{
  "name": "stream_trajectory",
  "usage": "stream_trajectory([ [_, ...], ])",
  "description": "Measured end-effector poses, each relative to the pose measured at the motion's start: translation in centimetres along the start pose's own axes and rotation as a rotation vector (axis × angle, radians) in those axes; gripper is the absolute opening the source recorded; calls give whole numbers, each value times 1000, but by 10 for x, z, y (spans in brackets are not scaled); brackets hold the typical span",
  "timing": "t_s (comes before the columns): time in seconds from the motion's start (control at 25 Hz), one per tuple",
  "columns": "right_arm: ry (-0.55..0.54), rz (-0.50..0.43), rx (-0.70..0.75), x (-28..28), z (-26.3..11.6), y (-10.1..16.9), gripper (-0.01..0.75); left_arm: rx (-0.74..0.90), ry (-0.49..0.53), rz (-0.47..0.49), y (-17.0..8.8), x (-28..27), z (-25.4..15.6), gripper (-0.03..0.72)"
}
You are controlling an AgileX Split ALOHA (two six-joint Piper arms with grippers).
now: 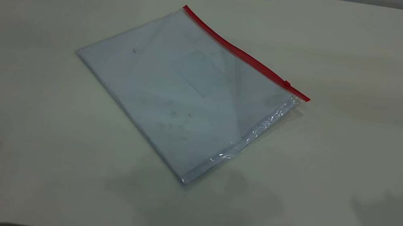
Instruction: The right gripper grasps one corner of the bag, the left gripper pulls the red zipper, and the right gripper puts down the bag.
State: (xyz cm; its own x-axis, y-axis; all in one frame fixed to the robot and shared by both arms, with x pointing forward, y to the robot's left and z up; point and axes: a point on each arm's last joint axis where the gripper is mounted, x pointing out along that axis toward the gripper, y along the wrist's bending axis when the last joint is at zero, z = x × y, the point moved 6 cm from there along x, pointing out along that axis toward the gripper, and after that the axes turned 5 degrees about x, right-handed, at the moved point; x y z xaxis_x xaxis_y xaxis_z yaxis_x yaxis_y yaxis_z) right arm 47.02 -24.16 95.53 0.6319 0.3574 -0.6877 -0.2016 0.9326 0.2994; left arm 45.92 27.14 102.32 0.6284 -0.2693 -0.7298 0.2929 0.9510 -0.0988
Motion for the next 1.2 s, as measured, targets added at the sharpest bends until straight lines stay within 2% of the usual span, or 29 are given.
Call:
stream_trajectory([
  [0.28, 124, 34, 199, 86, -20, -26, 526, 49, 15, -148, 4, 55, 25, 567],
  [0.48, 202, 89, 207, 142, -26, -38, 526, 37, 1, -211, 6, 86, 38, 567],
  [0.76, 276, 219, 275, 224, -35, -48, 526, 113, 46, -248, -11, 125, 39, 567],
  [0.88, 294, 237, 294, 251, -42, -56, 526, 131, 53, -259, -18, 132, 40, 567],
  [1.04, 322, 234, 318, 273, -57, -67, 526, 139, 53, -264, -22, 133, 41, 567],
  [1.2, 328, 297, 343, 283, -63, -63, 526, 139, 47, -259, -21, 133, 43, 567],
])
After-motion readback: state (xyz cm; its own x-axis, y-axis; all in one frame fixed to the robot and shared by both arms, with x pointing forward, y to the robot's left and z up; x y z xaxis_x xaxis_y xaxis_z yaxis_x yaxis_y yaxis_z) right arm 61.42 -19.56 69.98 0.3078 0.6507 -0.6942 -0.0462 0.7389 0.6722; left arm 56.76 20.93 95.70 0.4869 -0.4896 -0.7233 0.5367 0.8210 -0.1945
